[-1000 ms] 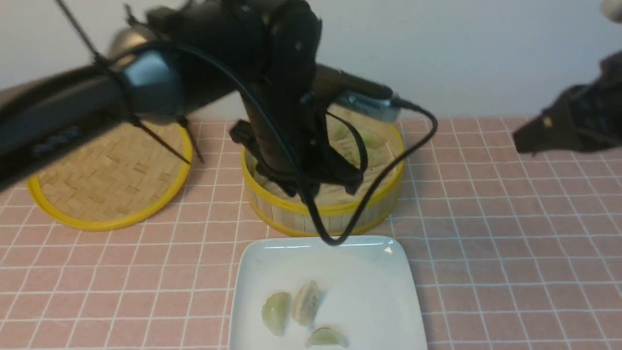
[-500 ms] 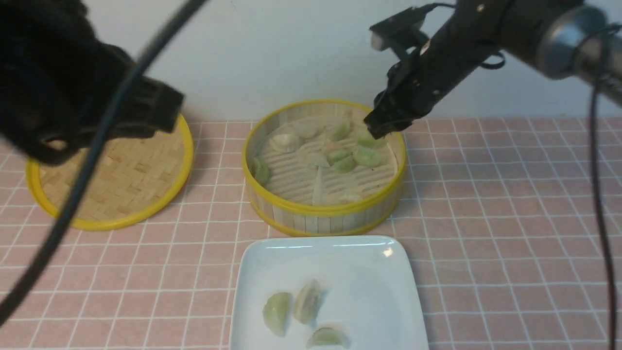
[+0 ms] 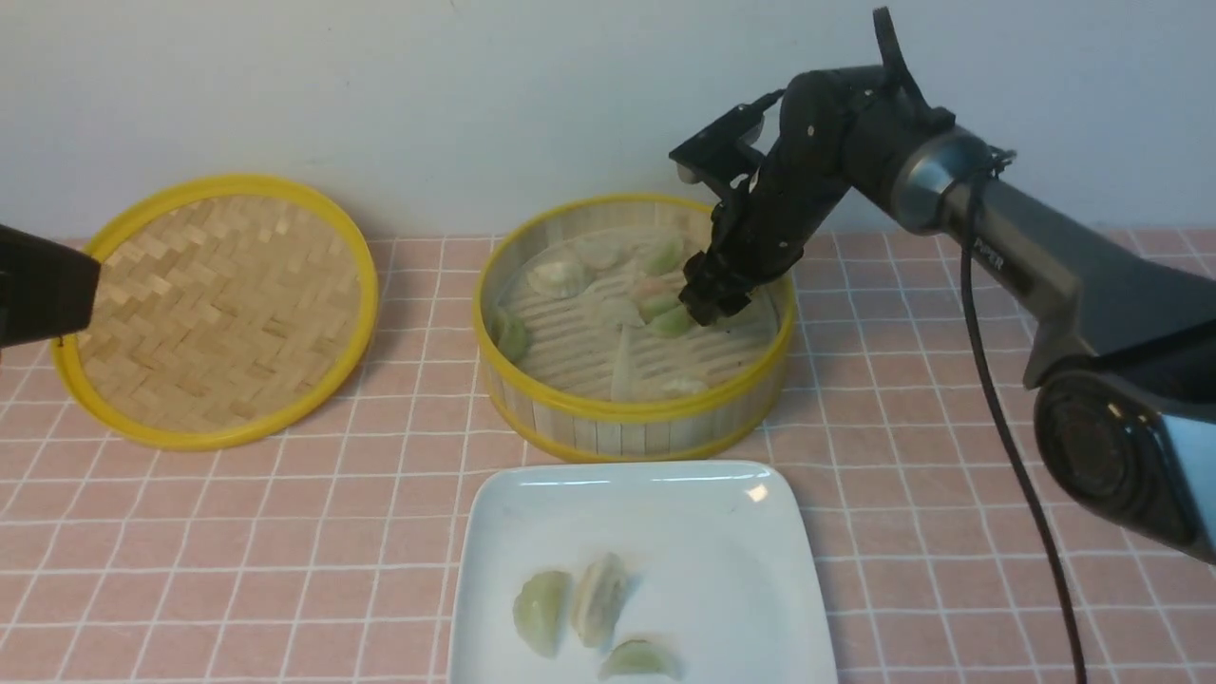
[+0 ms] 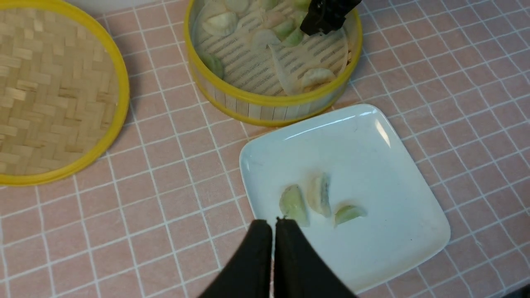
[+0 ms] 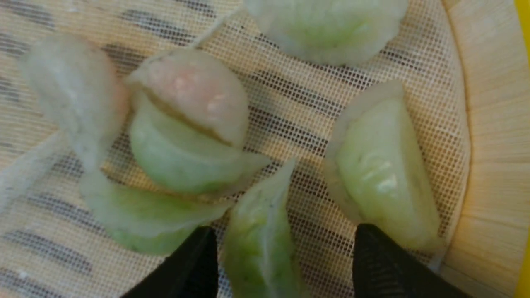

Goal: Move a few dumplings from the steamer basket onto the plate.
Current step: Use the right arm to grab a dumpling from inside the steamer, then use the right arm to put the dumpling into the plate

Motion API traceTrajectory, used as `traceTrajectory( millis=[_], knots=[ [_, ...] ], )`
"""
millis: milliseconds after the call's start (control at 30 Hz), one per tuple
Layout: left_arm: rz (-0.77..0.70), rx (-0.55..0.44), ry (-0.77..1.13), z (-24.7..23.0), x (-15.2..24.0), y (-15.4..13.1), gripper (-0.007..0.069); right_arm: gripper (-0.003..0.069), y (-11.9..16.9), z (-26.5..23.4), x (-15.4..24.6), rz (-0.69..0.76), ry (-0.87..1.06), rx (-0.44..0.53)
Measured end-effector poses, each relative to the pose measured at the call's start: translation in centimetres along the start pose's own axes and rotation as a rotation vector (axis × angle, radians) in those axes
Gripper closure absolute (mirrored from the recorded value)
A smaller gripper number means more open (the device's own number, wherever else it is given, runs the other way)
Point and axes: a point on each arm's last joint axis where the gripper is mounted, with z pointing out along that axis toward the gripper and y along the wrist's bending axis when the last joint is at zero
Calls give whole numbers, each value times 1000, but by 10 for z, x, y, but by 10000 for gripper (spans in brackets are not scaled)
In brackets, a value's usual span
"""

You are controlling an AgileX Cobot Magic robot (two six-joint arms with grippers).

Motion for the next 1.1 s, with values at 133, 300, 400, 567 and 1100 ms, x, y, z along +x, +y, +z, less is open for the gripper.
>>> traceTrajectory(
  millis=[133,300,400,567,1100],
  knots=[
    [1,-1,2,1,0,0,631,377,-1,-1,1,50,12,7],
    [3,-10,-1,1,0,1,631,475,-1,-22,-7,109,15,12],
    [5,-14,-3,1,0,1,631,474,-2,-57,-20,169,-60,29],
    [7,-22,-5,1,-1,2,631,474,17,-166,-38,241,-243,-31],
    [11,-24,-6,1,-1,2,631,474,162,-122,80,177,217,-249]
  ],
)
